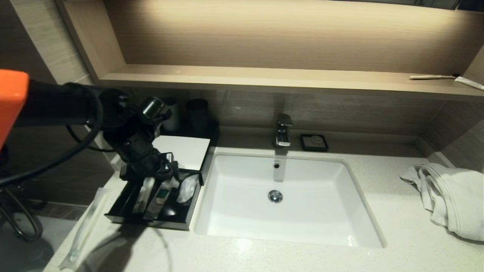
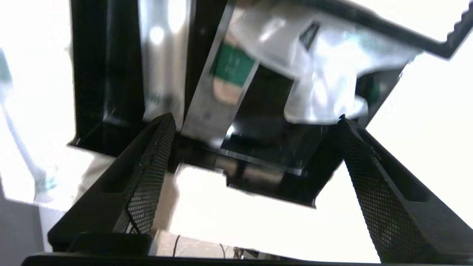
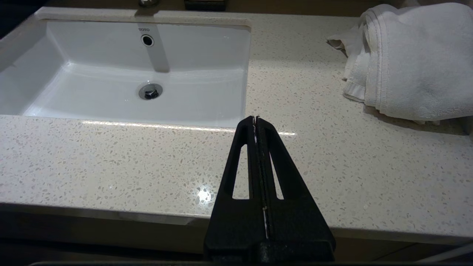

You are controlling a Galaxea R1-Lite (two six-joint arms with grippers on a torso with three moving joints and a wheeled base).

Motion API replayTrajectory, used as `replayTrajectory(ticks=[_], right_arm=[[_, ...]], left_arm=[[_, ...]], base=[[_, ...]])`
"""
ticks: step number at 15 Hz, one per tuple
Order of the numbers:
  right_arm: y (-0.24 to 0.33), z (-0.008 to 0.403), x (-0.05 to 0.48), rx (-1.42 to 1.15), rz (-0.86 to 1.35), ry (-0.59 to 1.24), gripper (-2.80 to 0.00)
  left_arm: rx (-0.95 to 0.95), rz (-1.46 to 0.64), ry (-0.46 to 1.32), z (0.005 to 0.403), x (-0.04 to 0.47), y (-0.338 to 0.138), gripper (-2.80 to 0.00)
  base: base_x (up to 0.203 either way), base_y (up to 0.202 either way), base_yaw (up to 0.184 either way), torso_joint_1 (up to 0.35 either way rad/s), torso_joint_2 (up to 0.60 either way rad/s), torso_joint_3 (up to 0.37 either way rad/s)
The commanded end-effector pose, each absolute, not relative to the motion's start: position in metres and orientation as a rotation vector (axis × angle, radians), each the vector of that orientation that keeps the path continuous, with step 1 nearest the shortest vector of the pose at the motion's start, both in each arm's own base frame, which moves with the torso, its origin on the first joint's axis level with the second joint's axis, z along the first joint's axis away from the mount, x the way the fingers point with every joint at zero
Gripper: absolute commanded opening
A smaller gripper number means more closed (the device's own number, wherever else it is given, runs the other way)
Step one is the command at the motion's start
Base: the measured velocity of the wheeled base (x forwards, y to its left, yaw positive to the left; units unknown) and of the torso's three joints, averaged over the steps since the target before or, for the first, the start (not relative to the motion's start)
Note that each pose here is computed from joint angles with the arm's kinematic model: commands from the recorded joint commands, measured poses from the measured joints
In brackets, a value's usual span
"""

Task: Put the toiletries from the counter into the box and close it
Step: Place the bathroom toiletry into the drawer, then pick up the bathroom toiletry

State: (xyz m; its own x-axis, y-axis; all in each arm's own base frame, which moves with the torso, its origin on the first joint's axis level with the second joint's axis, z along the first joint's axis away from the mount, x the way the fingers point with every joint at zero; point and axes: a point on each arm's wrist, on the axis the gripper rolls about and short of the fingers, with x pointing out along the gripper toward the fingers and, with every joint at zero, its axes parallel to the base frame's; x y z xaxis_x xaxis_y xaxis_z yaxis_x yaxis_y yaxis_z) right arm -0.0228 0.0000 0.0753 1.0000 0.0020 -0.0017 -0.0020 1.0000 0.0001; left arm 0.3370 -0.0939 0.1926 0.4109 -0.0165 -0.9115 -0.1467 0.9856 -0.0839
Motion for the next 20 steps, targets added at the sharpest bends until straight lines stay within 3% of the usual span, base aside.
replayTrajectory(ticks=[1, 2, 9, 15, 20], right_arm=[[0.000, 0.075, -0.023, 0.000, 0.003, 0.002, -2.80], [0.000, 0.075, -0.023, 0.000, 0.002, 0.002, -2.80], [0.000, 0.075, -0.023, 0.000, 0.002, 0.002, -2.80], [0.000, 0.075, -0.023, 0.000, 0.003, 0.002, -2.80], [0.000, 0.075, -0.023, -0.001, 0.002, 0.002, -2.80]], left_arm=[[-0.177, 0.073, 1.096, 0.217, 0.308, -0.085, 0.00], [-0.184, 0.072, 1.084, 0.223, 0.298, -0.082, -2.80], [-0.224, 0.144, 1.102, 0.224, 0.241, -0.055, -2.80], [-0.283, 0.250, 1.080, 0.199, 0.185, -0.018, -2.80], [-0.243, 0.324, 1.123, 0.175, 0.168, 0.012, -2.80]], base=[[0.000, 0.000, 0.000, 0.000, 0.00, 0.000], [0.000, 0.000, 0.000, 0.000, 0.00, 0.000], [0.000, 0.000, 0.000, 0.000, 0.00, 0.000], [0.000, 0.000, 0.000, 0.000, 0.00, 0.000], [0.000, 0.000, 0.000, 0.000, 0.00, 0.000]])
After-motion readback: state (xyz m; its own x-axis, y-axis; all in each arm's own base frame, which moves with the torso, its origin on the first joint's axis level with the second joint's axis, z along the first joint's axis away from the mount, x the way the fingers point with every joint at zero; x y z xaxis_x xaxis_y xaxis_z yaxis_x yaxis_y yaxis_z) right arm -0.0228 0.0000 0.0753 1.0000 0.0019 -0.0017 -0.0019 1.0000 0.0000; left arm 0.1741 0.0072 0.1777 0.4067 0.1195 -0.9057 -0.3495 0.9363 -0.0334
